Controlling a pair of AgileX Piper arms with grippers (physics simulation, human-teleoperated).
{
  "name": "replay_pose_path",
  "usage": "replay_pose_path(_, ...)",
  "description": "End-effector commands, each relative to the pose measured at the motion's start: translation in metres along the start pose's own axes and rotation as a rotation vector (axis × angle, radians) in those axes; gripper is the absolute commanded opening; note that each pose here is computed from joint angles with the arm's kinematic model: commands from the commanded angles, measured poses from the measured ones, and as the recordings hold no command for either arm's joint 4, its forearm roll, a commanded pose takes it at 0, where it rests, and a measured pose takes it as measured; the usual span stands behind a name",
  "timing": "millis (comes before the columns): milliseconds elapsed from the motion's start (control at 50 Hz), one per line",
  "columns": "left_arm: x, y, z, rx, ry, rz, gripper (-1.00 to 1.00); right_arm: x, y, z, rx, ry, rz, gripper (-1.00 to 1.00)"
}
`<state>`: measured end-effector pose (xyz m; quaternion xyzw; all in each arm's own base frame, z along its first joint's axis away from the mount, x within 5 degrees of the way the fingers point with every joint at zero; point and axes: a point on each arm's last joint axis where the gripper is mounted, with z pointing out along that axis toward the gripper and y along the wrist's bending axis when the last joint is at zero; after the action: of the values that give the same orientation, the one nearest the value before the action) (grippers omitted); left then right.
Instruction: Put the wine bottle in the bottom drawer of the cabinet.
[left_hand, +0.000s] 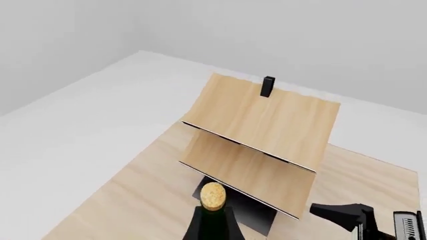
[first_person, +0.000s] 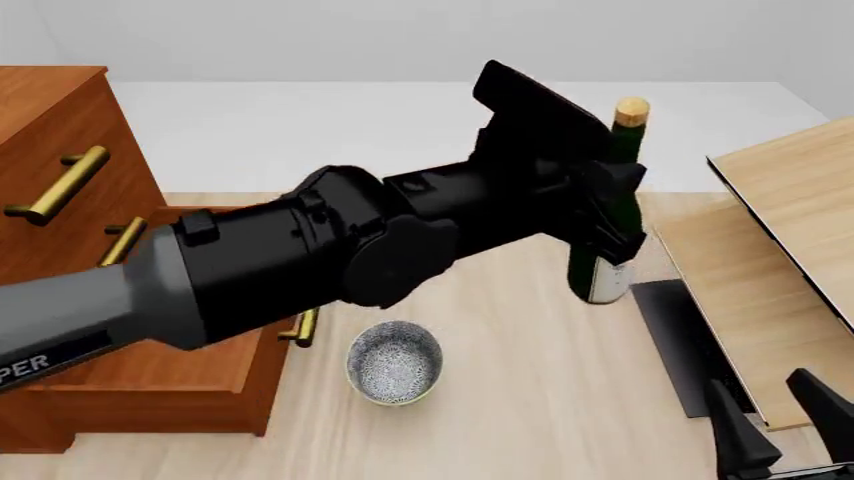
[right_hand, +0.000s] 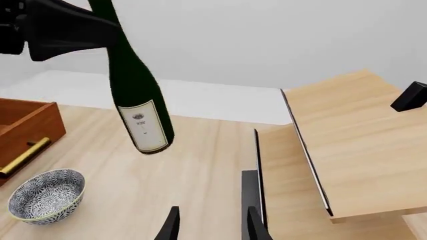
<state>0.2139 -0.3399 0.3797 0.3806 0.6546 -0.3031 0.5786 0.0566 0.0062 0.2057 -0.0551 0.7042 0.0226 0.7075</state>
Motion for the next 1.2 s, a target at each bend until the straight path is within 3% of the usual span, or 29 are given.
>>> replay_pose_path(20,-0.016,0.014,-0.035,-0.037,-0.033,0.008,-1.00,0.000,0.000,0.000,-0.004,0.000,-0.005,1.00)
replay_pose_path(380,-0.022,0.044,-0.080,-0.134,-0.042,0.004,-1.00,0.000,0.000,0.000,-0.008,-0.002,-0.003,1.00)
replay_pose_path(400,-0.023,0.054,-0.083,-0.164,-0.038,-0.023,-1.00,0.000,0.001,0.000,-0.010,-0.001,-0.005,1.00)
replay_pose_path(620,-0.031,0.068,-0.114,-0.223,-0.021,0.024,-1.00,0.000,0.001,0.000,-0.012,-0.003,-0.006,1.00)
replay_pose_path(740,-0.032,0.083,-0.130,-0.285,-0.017,0.008,-1.00,0.000,0.001,0.000,-0.016,-0.003,-0.005,1.00)
replay_pose_path(760,-0.029,0.094,-0.131,-0.319,0.009,0.016,-1.00,0.000,0.001,0.000,-0.014,-0.003,-0.003,1.00)
replay_pose_path(820,-0.032,0.090,-0.138,-0.315,-0.006,0.013,-1.00,0.000,0.001,0.000,-0.014,-0.003,-0.004,1.00)
replay_pose_path(1200,-0.037,0.108,-0.194,-0.456,-0.004,-0.005,-1.00,-0.001,0.001,0.000,-0.019,-0.007,-0.008,1.00)
